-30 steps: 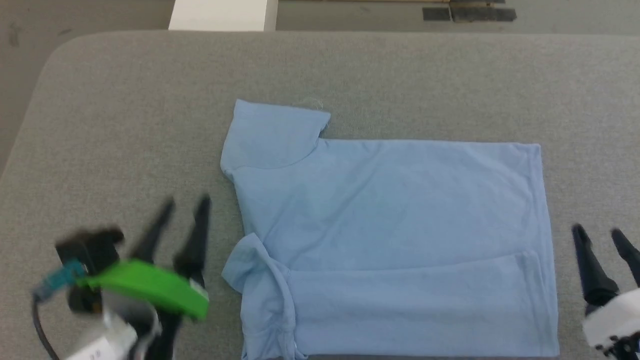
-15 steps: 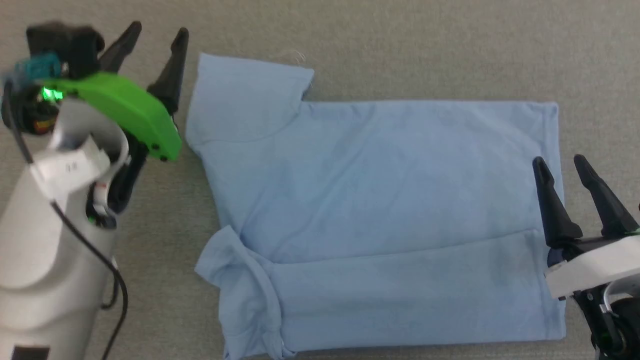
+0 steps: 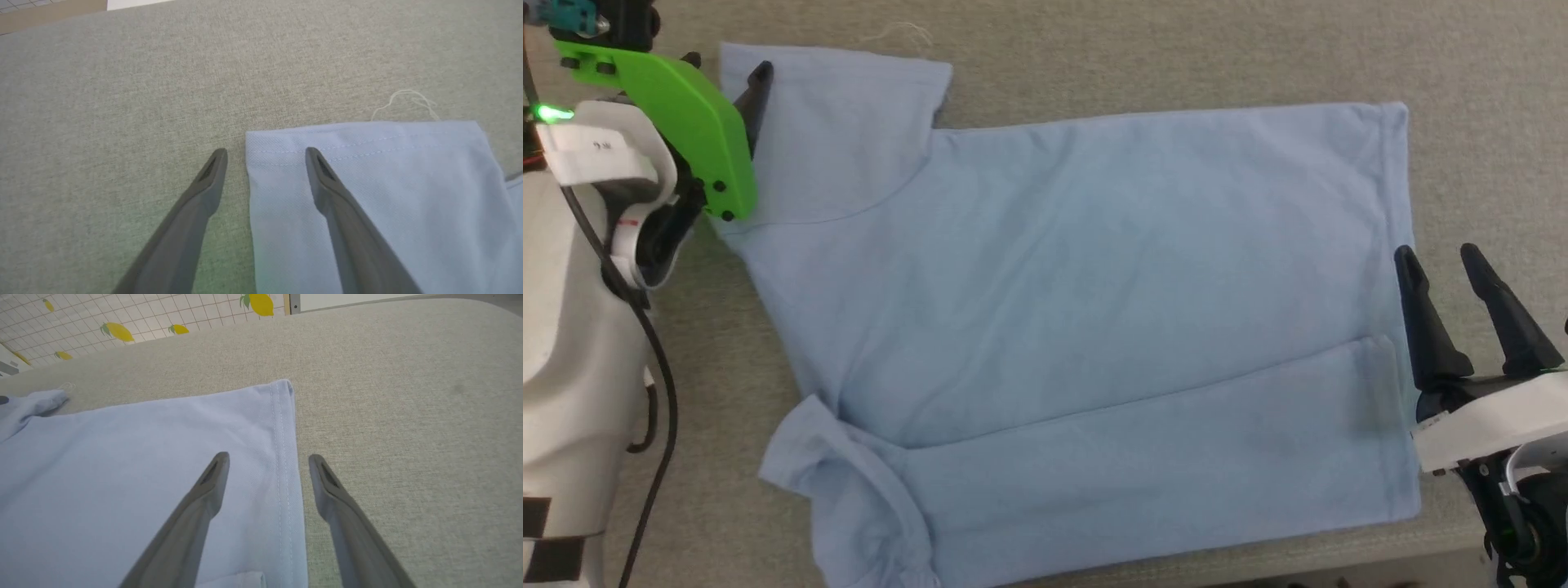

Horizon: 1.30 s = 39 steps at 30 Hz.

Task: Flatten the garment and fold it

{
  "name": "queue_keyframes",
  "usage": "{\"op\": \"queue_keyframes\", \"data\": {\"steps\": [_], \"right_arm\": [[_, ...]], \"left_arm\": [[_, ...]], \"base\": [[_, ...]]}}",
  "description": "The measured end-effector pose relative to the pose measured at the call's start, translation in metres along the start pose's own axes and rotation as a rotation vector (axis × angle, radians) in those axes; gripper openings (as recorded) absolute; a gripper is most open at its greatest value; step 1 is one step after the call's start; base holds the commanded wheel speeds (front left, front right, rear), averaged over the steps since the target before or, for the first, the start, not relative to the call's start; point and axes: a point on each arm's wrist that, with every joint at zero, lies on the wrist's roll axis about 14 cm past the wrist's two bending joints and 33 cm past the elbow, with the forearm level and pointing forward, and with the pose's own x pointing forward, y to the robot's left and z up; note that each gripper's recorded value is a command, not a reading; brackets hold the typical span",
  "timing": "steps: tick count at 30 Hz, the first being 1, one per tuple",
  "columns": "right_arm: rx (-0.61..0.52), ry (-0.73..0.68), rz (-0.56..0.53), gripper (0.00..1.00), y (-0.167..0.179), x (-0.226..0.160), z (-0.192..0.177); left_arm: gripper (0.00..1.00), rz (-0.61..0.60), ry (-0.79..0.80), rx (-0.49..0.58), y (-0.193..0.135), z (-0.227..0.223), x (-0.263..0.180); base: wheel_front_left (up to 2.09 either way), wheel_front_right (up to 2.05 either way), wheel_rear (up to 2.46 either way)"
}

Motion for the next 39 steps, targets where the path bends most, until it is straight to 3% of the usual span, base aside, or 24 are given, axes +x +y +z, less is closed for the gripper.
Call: {"op": "queue_keyframes", "data": {"steps": [5, 6, 7, 13, 18, 21, 28, 39], "right_arm": [[-0.010, 0.017, -0.037, 1.00, -0.013, 0.000, -0.006], [-0.012, 0.020, -0.041, 1.00, -0.014, 0.000, -0.007], [-0.015, 0.022, -0.045, 1.00, -0.016, 0.000, -0.007], [-0.031, 0.000, -0.031, 1.00, -0.017, 0.006, 0.005], [-0.069, -0.054, 0.033, 1.00, -0.006, 0.024, 0.045], [-0.092, 0.009, 0.053, 1.00, -0.006, 0.039, 0.053], [-0.043, 0.257, 0.050, 1.00, -0.011, 0.072, 0.032], [-0.036, 0.448, 0.028, 1.00, -0.015, 0.100, -0.010]], "left_arm": [[1.00, 0.013, 0.069, -0.020, 0.004, -0.014, 0.016], [0.20, 0.010, 0.075, -0.021, 0.004, -0.014, 0.017], [0.00, 0.005, 0.072, -0.026, 0.003, -0.013, 0.019], [0.00, -0.022, 0.073, -0.034, -0.004, -0.013, 0.017], [0.00, -0.029, 0.075, -0.023, -0.007, -0.017, 0.005], [0.00, -0.026, 0.070, -0.022, -0.006, -0.017, -0.002], [0.00, -0.024, 0.061, -0.041, -0.005, -0.020, -0.010], [0.00, -0.024, 0.042, -0.082, -0.001, -0.028, -0.009]], "base": [[0.00, 0.00, 0.00], [0.00, 0.00, 0.00], [0.00, 0.00, 0.00], [0.00, 0.00, 0.00], [0.00, 0.00, 0.00], [0.00, 0.00, 0.00], [0.00, 0.00, 0.00], [0.00, 0.00, 0.00]]}}
